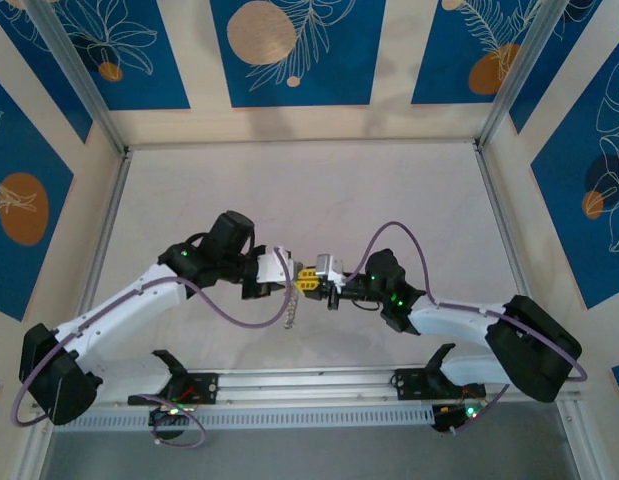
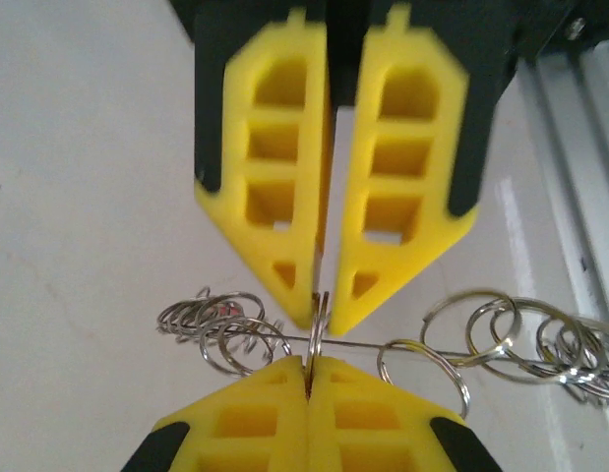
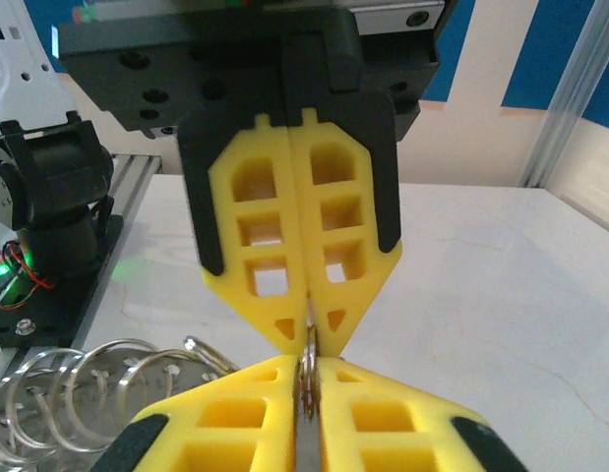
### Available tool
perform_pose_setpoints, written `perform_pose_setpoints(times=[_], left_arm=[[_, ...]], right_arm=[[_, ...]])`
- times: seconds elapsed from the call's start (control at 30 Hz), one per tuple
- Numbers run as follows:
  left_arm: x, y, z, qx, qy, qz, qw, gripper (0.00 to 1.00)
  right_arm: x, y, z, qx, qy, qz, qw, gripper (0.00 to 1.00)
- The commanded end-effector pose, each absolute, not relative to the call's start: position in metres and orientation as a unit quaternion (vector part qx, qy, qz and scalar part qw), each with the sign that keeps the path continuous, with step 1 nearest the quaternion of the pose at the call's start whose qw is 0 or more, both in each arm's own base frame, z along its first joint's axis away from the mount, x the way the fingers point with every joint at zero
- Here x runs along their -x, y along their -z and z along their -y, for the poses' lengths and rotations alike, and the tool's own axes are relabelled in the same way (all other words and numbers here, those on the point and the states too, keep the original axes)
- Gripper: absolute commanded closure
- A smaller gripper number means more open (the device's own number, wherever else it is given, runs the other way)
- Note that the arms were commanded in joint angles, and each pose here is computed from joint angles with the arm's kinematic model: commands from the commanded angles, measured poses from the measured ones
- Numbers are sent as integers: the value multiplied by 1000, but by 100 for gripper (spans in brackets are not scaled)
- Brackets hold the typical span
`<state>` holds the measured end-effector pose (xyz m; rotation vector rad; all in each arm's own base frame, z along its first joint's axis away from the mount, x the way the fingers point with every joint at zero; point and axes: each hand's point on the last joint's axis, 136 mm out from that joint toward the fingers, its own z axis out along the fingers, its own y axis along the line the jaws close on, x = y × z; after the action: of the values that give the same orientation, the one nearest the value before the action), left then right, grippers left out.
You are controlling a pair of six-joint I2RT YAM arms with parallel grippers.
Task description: Put the keys on the keyring
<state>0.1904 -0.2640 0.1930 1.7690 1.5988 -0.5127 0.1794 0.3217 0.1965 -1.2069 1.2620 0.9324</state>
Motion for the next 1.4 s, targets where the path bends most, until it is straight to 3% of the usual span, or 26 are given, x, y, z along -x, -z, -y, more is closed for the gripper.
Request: perform_pose_setpoints(times=[0.0,0.43,0.7,0.8,0.97,1.37], left_arm=[[-196,-191,248,-706,120,-619,323,100],[-185,-191,258,-749,99,-602,259,100],[-181,-201,265,-751,117,-590,274,100],[-179,-207,267,-754,126,-582,278,100],[-175,-213,272,-756,142,-570,290,100],[-173,-220,275,-752,149,-560,314,100]], right_arm=[[-183,-200,-320,523,-357,-530,564,82],[-182,-201,-337,538,-373,-517,551,71],[-186,-191,-337,531,-367,-534,546,71],[-183,-190,-337,535,-371,-534,540,83],[-183,-191,-337,533,-375,-534,538,79],[-181,-191,-338,529,-386,-535,534,80]])
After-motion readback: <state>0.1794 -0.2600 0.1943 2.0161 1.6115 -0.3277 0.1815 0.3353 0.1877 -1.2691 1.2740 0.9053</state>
